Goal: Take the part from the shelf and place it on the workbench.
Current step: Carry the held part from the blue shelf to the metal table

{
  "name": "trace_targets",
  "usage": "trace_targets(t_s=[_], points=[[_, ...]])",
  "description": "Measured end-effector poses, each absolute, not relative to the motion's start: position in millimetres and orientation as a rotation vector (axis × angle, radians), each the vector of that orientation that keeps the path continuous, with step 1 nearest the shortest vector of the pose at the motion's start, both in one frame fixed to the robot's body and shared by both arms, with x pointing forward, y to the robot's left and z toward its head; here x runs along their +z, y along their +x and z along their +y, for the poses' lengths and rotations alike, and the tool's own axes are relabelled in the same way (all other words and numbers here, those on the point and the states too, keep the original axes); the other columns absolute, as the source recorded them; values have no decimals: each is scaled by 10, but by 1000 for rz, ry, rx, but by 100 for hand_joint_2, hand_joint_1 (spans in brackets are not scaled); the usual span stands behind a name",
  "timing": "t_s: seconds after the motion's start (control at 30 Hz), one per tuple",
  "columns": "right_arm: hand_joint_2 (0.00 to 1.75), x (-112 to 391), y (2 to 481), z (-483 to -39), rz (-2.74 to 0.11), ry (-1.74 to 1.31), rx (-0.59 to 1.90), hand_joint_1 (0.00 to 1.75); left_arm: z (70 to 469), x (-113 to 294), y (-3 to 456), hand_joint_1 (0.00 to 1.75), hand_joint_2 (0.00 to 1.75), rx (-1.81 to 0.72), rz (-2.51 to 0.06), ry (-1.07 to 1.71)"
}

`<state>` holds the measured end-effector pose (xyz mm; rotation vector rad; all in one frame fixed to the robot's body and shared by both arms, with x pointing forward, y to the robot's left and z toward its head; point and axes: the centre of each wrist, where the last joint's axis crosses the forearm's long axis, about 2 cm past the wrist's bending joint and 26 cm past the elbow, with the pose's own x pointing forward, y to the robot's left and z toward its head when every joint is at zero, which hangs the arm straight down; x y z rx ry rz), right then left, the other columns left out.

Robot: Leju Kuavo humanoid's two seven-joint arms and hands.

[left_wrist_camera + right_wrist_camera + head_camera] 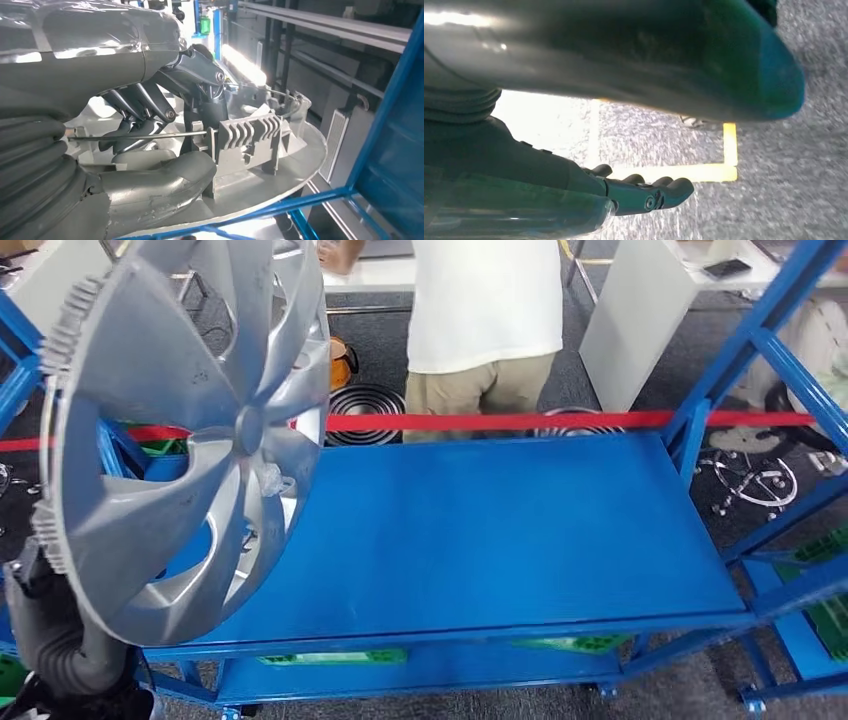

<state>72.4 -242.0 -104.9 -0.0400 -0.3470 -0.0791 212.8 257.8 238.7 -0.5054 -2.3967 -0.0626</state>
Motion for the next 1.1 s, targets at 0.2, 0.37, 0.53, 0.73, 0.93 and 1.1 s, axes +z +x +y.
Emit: trace_targets(t_s=[0.2, 0.37, 0.53, 0.73, 0.93, 1.1], points=[[0, -1048, 726, -2418, -347, -39, -79, 0, 2574, 2386, 2126, 175, 175, -66, -2397, -511], [0, -1049, 721, -2419, -346, -40, -80, 0, 2574, 2384, 2125, 175, 175, -70, -2400, -516], [0, -1052, 706, -2418, -344, -40, -80, 0, 2572, 2389, 2123, 175, 175, -77, -2409, -529], [0, -1045, 749, -2420, -352, -40, -78, 0, 2573, 2387, 2120, 175, 175, -78, -2411, -531], [0, -1043, 776, -2463, -363, -70, -61, 0, 2566, 2387, 2116, 175, 175, -87, -2412, -553], [0, -1050, 786, -2582, -395, -112, -94, 0, 2542, 2413, 2163, 175, 175, -114, -2418, -610]])
